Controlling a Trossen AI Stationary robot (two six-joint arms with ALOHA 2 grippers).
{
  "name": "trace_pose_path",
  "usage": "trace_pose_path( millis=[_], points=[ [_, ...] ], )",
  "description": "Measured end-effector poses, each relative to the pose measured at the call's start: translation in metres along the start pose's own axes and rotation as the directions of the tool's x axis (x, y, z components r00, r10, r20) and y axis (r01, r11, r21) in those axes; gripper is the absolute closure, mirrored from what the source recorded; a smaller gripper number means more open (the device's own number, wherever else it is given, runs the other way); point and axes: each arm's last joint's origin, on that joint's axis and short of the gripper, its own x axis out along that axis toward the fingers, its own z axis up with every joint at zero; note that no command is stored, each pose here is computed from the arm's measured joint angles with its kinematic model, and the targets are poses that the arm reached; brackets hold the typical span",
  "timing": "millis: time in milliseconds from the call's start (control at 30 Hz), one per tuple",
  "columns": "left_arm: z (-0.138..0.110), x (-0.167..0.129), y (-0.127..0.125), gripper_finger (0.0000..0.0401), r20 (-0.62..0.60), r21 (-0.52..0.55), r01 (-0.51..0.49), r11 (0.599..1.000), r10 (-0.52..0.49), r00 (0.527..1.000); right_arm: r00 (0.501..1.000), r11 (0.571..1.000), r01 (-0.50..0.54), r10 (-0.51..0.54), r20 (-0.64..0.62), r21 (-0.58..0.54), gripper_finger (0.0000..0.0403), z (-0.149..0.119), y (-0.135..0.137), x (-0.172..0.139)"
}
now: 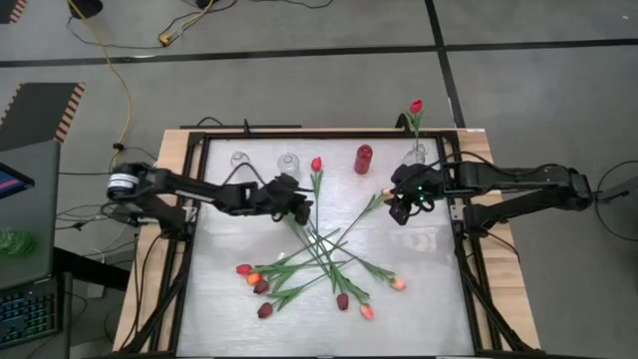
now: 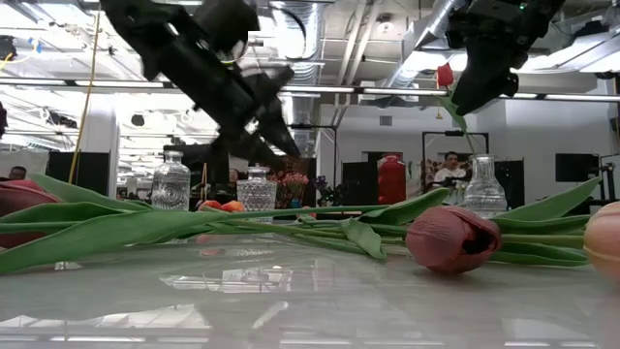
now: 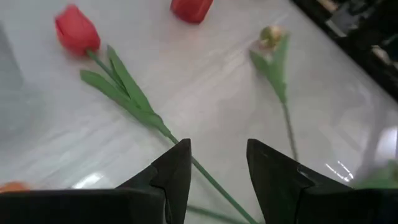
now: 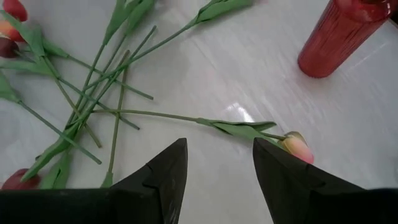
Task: Sort flowers into vase by color
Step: Put the pink flower into the right transparent vase
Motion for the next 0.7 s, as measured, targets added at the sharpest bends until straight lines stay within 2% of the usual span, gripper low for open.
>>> trace_pose_path(
  millis=[200,333,433,700],
  points=[
    [0.0,0.038,-0.004,0.0258,-0.085,0.0,0.001,1.0,-0.001,0.996,1.0,1.0,0.001,-0.001,0.005,0.003,0.0193,0.001,0.0,0.0],
    [0.003,0.057,-0.005,0.0258,-0.156,0.013,-0.073,0.997,0.074,0.985,1.0,1.0,0.006,-0.006,0.01,0.007,0.0193,0.001,-0.001,0.0],
    [0.002,0.066,-0.003,0.0258,-0.223,0.039,-0.143,0.989,0.148,0.963,1.0,1.0,0.01,-0.01,0.012,0.006,0.0193,0.001,-0.001,0.0],
    [-0.001,0.083,-0.005,0.0258,-0.258,0.047,-0.182,0.982,0.188,0.948,1.0,1.0,0.022,-0.022,0.018,0.004,0.0193,0.002,-0.002,0.0]
  ],
)
